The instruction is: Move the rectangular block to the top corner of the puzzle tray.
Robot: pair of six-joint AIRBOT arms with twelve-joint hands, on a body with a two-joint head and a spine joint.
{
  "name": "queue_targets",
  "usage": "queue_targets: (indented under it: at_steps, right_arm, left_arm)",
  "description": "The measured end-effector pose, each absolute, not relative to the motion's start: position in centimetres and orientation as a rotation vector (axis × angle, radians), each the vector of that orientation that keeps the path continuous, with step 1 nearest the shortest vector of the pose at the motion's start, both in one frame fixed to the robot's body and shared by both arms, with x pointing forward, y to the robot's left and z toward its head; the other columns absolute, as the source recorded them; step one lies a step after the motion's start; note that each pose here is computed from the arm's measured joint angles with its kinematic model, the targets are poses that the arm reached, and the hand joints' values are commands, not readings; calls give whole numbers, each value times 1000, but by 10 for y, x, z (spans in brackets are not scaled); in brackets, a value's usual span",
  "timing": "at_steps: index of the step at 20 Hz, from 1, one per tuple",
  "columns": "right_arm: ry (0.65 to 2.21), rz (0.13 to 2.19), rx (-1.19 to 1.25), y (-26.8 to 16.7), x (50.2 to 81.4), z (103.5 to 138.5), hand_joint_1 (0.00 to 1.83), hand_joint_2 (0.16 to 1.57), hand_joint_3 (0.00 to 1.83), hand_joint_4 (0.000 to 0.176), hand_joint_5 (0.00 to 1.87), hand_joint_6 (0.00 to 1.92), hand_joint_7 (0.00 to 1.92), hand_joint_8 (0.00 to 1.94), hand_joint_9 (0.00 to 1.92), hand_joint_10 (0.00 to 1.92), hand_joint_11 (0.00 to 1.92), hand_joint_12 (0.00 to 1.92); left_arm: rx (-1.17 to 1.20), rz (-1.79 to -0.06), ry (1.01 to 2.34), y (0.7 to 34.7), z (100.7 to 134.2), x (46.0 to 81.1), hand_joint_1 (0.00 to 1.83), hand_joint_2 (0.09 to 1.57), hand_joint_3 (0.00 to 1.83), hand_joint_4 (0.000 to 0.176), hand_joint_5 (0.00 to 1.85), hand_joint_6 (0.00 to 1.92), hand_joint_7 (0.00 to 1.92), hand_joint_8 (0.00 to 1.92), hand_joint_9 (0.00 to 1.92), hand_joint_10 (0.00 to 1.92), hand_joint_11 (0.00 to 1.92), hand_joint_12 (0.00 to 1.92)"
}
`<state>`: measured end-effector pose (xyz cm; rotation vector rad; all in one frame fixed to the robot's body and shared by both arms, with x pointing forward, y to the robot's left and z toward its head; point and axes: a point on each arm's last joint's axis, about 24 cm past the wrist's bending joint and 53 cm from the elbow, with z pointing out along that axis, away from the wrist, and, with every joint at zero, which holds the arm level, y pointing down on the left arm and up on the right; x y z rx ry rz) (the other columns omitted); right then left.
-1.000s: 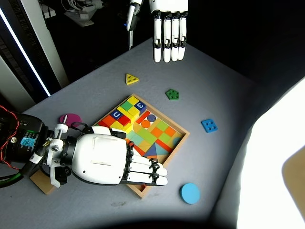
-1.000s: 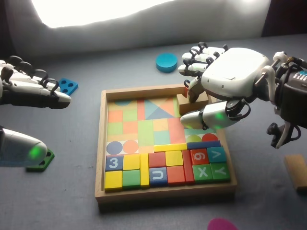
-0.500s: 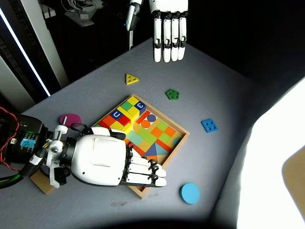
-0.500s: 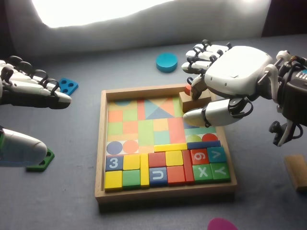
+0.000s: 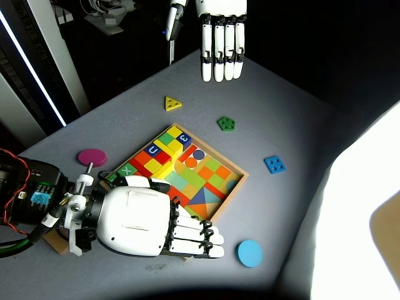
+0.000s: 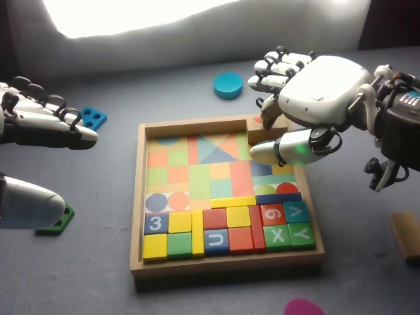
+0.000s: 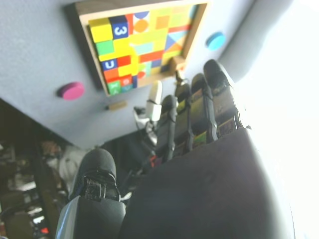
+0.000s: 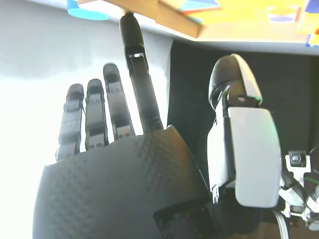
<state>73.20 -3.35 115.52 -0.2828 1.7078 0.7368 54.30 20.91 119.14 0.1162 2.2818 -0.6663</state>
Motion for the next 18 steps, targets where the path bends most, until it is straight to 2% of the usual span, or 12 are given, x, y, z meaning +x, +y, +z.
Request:
queue_targets:
  at_steps: [6, 11, 14, 18]
  right_arm:
    - [1697, 735, -285, -33, 733, 1157, 0, 1151, 0, 0, 679, 359, 187, 10, 0, 0, 0, 0]
    - [1695, 736, -288, -33, 733, 1159, 0, 1156, 2, 0, 645, 421, 160, 3, 0, 0, 0, 0]
    - [1667, 746, -250, -42, 740, 1180, 0, 1158, 3, 0, 645, 426, 153, 0, 0, 0, 0, 0]
    - [1601, 772, -187, -68, 736, 1222, 0, 1156, 1, 0, 639, 432, 157, 2, 0, 0, 0, 0]
  left_arm:
    - [116, -666, 2282, 209, 1191, 543, 0, 1275, 0, 19, 145, 1, 108, 2, 78, 4, 0, 445]
    - [116, -666, 2282, 209, 1191, 543, 0, 1280, 0, 14, 156, 4, 109, 4, 79, 5, 0, 430]
    - [116, -667, 2282, 209, 1191, 543, 0, 1279, 0, 20, 133, 0, 90, 1, 65, 0, 0, 390]
    - [117, -667, 2281, 209, 1192, 543, 0, 1275, 0, 18, 167, 11, 111, 6, 81, 5, 0, 414]
